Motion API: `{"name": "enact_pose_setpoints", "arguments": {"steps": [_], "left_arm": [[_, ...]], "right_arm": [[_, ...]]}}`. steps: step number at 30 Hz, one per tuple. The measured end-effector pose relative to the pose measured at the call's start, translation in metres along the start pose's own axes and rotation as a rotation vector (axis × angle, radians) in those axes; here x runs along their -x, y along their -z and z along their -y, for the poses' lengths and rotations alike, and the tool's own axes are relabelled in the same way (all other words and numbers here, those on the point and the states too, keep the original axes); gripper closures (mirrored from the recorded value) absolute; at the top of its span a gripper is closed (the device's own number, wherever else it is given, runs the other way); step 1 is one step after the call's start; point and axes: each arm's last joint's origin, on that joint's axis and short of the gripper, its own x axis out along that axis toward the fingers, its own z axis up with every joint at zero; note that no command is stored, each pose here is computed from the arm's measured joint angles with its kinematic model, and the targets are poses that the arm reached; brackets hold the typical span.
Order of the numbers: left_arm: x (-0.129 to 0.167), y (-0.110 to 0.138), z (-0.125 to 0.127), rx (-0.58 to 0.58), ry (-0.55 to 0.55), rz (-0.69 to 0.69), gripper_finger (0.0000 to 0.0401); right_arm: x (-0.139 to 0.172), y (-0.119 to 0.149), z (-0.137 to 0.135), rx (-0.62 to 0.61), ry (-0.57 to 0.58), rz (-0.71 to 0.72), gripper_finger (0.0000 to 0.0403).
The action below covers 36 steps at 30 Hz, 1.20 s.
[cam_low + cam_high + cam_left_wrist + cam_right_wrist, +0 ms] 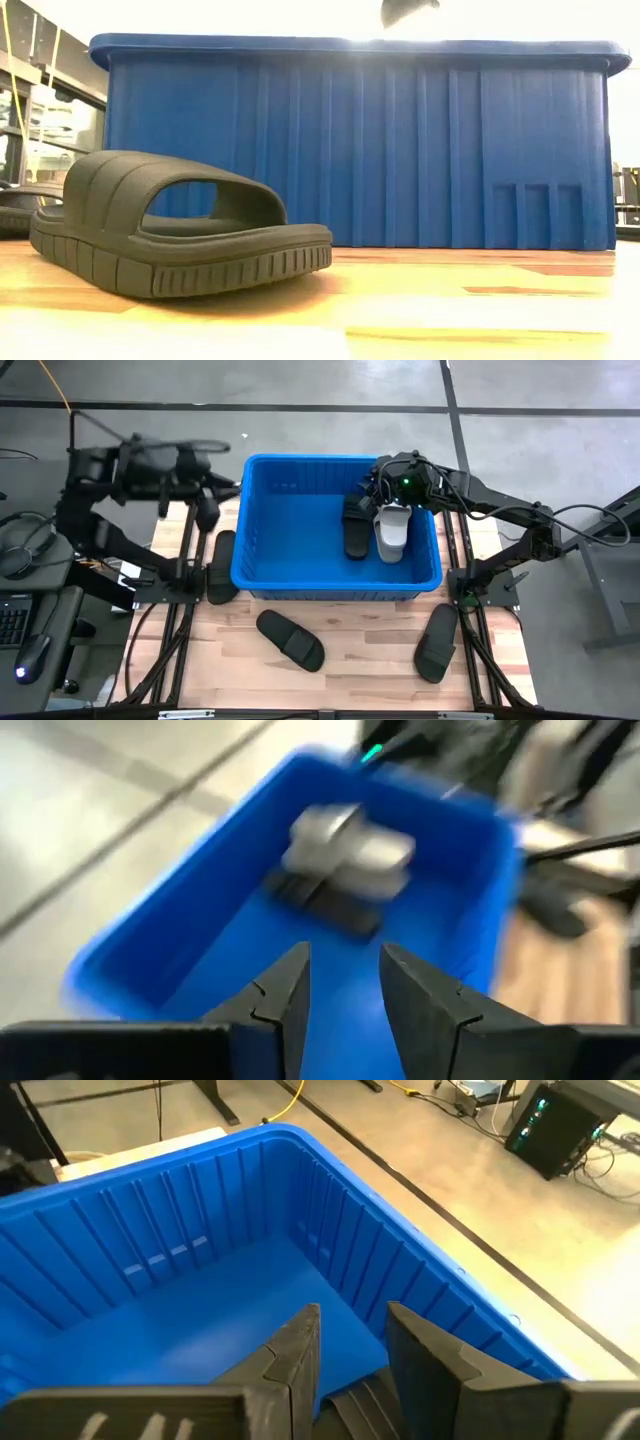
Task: Pick and place slides into bin
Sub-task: Put the left black slide into the blue bin
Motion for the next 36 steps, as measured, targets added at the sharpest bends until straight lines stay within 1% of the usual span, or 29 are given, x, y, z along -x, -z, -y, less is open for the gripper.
{"name": "enact_pose_setpoints", "arguments": {"steps": [2, 3, 7, 10, 11, 14, 17, 19, 21, 23, 25, 27, 31, 34, 36], "left_arm": [[-0.001, 0.007, -0.016, 0.051, -0.045, -0.101, 0.0291], [-0.003, 0.008, -0.022, 0.083, -0.05, -0.124, 0.0291], [-0.004, 0.013, -0.039, 0.202, 0.02, -0.15, 0.0291], [0.001, 0.021, -0.051, 0.252, -0.038, -0.143, 0.0291], [0.0, 0.023, -0.055, 0.263, -0.063, -0.151, 0.0291], [-0.011, 0.028, -0.068, 0.24, -0.109, -0.193, 0.0291], [-0.029, 0.038, -0.078, 0.267, -0.036, -0.275, 0.0291], [-0.045, 0.047, -0.082, 0.304, 0.034, -0.342, 0.0291], [-0.062, 0.058, -0.085, 0.342, 0.071, -0.414, 0.0291], [-0.076, 0.068, -0.088, 0.362, 0.045, -0.487, 0.0291], [-0.087, 0.08, -0.091, 0.377, -0.017, -0.555, 0.029], [-0.097, 0.091, -0.093, 0.383, -0.043, -0.616, 0.029], [-0.111, 0.107, -0.095, 0.402, -0.039, -0.703, 0.029], [-0.118, 0.115, -0.095, 0.42, -0.03, -0.742, 0.029], [-0.12, 0.118, -0.095, 0.454, -0.033, -0.757, 0.029]], "right_arm": [[0.0, 0.0, 0.0, 0.016, 0.0, 0.0, 0.0297], [0.0, 0.0, 0.0, 0.025, 0.0, -0.001, 0.0297], [0.0, 0.001, 0.0, 0.066, 0.008, -0.009, 0.0297], [0.0, 0.002, 0.001, 0.091, 0.023, -0.014, 0.0297], [0.0, 0.002, 0.001, 0.098, 0.026, -0.015, 0.0297], [0.0, 0.002, 0.002, 0.125, 0.044, -0.014, 0.0297], [0.0, 0.002, 0.002, 0.148, 0.056, -0.015, 0.0297], [-0.001, 0.001, 0.004, 0.146, 0.058, -0.015, 0.0297], [-0.001, 0.001, 0.005, 0.14, 0.058, -0.017, 0.0297], [-0.001, 0.001, 0.006, 0.134, 0.061, -0.018, 0.0297], [-0.002, 0.001, 0.007, 0.133, 0.063, -0.018, 0.0297], [-0.002, 0.001, 0.007, 0.134, 0.059, -0.019, 0.0297], [-0.002, 0.001, 0.006, 0.133, 0.037, -0.02, 0.0297], [-0.002, 0.001, 0.006, 0.133, 0.026, -0.022, 0.0297], [-0.002, 0.002, 0.006, 0.134, 0.026, -0.025, 0.0297]]}}
